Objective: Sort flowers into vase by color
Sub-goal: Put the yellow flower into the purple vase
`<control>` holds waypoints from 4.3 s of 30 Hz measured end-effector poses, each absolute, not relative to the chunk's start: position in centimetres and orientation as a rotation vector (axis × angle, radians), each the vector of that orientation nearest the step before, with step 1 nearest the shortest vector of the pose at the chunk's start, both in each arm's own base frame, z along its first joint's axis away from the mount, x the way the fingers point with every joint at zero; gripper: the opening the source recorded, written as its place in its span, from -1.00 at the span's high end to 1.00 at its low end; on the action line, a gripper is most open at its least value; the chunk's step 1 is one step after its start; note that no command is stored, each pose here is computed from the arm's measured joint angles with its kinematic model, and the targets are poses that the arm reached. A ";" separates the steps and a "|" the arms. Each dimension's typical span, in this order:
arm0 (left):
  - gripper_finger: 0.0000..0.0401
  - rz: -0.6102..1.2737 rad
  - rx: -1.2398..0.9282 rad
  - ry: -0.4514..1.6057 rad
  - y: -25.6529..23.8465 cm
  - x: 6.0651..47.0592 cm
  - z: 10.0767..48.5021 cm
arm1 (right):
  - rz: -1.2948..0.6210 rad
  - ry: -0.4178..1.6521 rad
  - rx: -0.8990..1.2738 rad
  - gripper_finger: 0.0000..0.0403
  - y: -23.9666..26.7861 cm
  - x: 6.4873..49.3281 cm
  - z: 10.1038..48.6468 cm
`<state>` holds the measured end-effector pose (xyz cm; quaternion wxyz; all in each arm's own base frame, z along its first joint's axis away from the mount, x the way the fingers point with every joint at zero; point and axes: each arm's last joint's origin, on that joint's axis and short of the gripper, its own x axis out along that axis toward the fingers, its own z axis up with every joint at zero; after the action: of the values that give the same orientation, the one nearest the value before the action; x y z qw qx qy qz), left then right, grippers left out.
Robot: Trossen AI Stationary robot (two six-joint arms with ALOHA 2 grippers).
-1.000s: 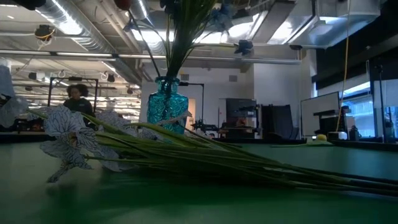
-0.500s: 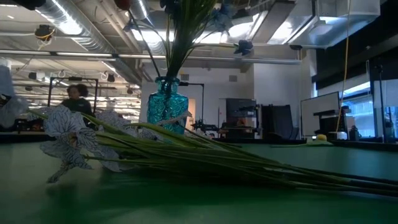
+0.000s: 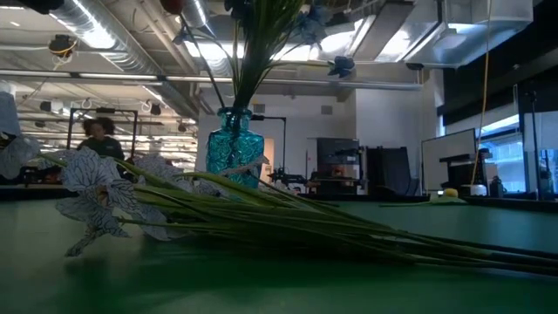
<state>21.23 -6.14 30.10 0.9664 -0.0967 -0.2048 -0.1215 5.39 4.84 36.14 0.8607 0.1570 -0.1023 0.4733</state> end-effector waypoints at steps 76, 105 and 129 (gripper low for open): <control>0.08 -0.215 -0.258 -0.396 -6.0 21.3 30.0 | 0.375 0.834 -0.009 -0.11 6.8 4.5 33.5; 0.08 -0.085 -0.100 -0.309 -5.9 21.9 28.9 | -1.116 0.670 0.480 -0.10 -7.0 16.5 30.3; 0.08 -0.082 -0.132 -0.223 -6.1 22.0 28.1 | -1.620 0.394 0.932 -0.10 -10.5 22.2 13.8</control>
<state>22.05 -6.08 28.11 0.9908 -0.0656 -0.1109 -0.0407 22.18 -10.50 13.84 0.5776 0.3984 0.1683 -0.6923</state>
